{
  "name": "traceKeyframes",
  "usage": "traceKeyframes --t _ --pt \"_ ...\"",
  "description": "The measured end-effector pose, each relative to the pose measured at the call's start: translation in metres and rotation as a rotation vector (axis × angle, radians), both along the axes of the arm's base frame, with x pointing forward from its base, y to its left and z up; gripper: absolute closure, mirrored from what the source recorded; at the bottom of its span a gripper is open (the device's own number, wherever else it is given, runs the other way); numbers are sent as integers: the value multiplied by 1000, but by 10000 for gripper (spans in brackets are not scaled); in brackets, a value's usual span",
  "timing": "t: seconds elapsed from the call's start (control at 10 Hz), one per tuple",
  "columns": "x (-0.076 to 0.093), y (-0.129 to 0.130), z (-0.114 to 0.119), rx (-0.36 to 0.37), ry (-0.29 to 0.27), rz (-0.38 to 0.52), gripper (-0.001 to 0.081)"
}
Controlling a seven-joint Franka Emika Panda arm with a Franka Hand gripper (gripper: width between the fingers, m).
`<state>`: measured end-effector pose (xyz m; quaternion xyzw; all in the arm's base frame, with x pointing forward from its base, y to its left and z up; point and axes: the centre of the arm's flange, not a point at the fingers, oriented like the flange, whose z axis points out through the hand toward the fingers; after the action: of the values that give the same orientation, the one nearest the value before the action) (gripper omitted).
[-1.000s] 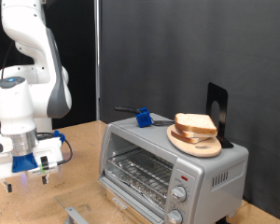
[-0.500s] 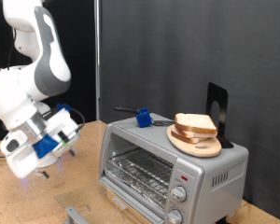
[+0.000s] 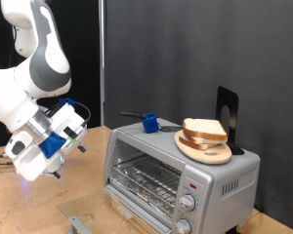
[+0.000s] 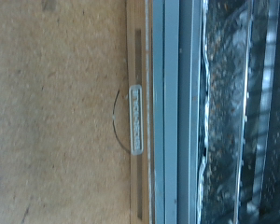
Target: Make a piece of toast with the oven
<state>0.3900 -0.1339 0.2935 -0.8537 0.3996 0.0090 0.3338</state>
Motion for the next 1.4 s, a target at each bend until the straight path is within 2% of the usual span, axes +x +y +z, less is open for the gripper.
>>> traceKeyframes --t 0.2,0.6,0.8,0.9,1.1,1.2,1.4 --pt "16 -8 16 21 -22 -22 -2" --pt "42 -13 54 48 -70 0 -2" --pt "45 -11 58 49 -65 -4 -2" --pt "48 -8 60 80 -93 -30 -2" --pt "63 15 77 179 -213 -65 -2" --pt "68 29 87 207 -250 -61 -2" --pt "73 59 108 214 -299 36 -2"
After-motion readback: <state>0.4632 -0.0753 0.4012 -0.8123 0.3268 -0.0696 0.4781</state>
